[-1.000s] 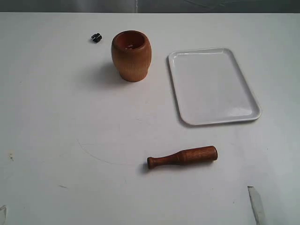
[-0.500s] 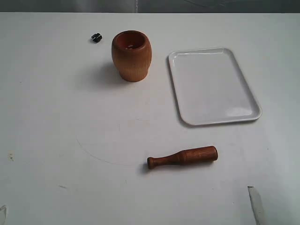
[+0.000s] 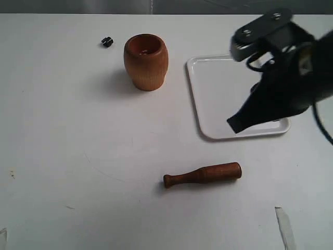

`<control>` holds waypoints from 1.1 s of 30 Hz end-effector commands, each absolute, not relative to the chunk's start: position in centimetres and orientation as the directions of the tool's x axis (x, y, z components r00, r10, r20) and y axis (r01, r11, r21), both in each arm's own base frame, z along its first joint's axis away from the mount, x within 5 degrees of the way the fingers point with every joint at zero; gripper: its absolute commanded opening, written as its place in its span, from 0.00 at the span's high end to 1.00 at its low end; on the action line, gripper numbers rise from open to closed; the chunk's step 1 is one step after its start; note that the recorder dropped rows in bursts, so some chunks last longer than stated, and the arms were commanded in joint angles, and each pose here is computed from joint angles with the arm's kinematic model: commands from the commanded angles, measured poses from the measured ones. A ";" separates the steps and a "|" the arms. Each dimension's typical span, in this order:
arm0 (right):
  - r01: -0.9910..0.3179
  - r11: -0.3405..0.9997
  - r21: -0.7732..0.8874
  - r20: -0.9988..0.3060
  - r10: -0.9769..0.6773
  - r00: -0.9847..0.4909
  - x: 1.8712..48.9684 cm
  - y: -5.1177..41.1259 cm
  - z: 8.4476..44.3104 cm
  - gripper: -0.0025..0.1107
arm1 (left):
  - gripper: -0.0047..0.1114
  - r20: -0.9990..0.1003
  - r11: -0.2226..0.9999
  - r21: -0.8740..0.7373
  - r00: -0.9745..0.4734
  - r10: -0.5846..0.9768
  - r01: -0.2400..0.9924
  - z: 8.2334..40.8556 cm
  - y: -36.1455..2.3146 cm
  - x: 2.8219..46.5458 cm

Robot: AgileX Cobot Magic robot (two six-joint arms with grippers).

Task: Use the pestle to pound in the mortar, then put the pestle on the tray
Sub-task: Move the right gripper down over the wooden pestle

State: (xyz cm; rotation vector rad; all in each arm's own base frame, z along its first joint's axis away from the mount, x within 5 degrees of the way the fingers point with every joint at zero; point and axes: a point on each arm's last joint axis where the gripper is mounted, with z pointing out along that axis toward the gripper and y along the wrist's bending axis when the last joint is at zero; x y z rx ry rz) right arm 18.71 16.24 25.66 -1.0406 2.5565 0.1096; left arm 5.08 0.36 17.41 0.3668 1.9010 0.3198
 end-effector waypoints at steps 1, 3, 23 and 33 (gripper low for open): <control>-0.828 0.550 -0.109 -0.246 -0.822 -0.514 19.8 19.8 25.8 0.98 | 0.96 -0.861 0.920 0.378 -0.328 0.390 0.103 17.4 0.3 5.1; -0.862 0.495 -0.106 -0.248 -0.853 -0.459 20.1 21.5 25.6 0.98 | 0.96 -0.861 0.920 0.378 -0.328 0.390 0.103 17.4 0.3 5.1; -0.996 -0.081 0.035 -0.106 -0.991 0.077 15.0 26.9 18.8 0.40 | 0.96 -0.861 0.920 0.378 -0.328 0.390 0.103 17.4 0.3 5.1; -0.993 -0.112 -0.047 -0.171 -0.978 0.118 14.6 26.6 16.7 0.31 | 0.96 -0.861 0.920 0.378 -0.328 0.390 0.103 17.4 0.3 5.1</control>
